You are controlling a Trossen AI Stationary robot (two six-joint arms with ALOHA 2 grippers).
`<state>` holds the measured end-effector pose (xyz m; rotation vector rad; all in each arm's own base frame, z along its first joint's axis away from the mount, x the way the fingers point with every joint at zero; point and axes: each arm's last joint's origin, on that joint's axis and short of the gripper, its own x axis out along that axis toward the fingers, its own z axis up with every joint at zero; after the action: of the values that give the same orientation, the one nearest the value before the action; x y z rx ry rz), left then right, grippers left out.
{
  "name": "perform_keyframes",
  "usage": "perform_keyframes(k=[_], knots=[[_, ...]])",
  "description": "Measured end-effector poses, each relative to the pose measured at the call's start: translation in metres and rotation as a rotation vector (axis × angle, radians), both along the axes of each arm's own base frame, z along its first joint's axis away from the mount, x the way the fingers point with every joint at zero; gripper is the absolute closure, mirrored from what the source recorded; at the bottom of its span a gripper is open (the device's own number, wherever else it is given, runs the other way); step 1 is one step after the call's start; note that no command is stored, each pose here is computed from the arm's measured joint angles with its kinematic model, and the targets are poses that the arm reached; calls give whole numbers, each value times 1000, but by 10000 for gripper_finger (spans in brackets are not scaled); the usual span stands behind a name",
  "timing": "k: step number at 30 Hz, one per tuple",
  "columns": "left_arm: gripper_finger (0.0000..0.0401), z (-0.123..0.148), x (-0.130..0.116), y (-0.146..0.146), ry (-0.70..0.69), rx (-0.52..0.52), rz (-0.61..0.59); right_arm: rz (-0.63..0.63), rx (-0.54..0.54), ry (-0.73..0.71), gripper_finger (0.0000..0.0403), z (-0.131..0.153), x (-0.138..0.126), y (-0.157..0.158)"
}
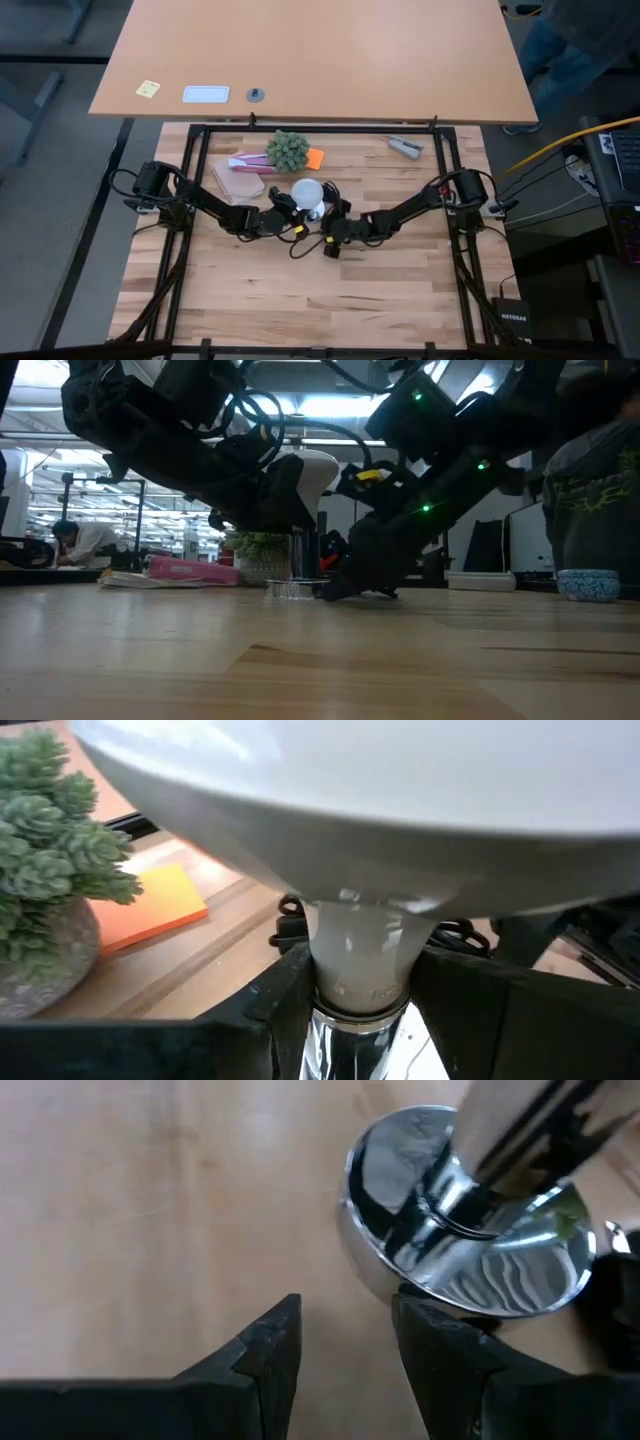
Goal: Screw lightbulb
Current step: Insert the lightbulb into the lamp
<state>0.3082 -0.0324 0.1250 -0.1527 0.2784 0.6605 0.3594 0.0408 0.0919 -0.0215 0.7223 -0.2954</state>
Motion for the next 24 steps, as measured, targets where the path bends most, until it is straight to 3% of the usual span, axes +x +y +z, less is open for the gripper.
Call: perform_keyframes(k=[9,24], knots=[[251,0,0,1,7,11,9,-62,2,12,235,-1,1,-24],[251,1,0,0,-4,2,-1,-224,-176,28,235,-3,-3,-32]])
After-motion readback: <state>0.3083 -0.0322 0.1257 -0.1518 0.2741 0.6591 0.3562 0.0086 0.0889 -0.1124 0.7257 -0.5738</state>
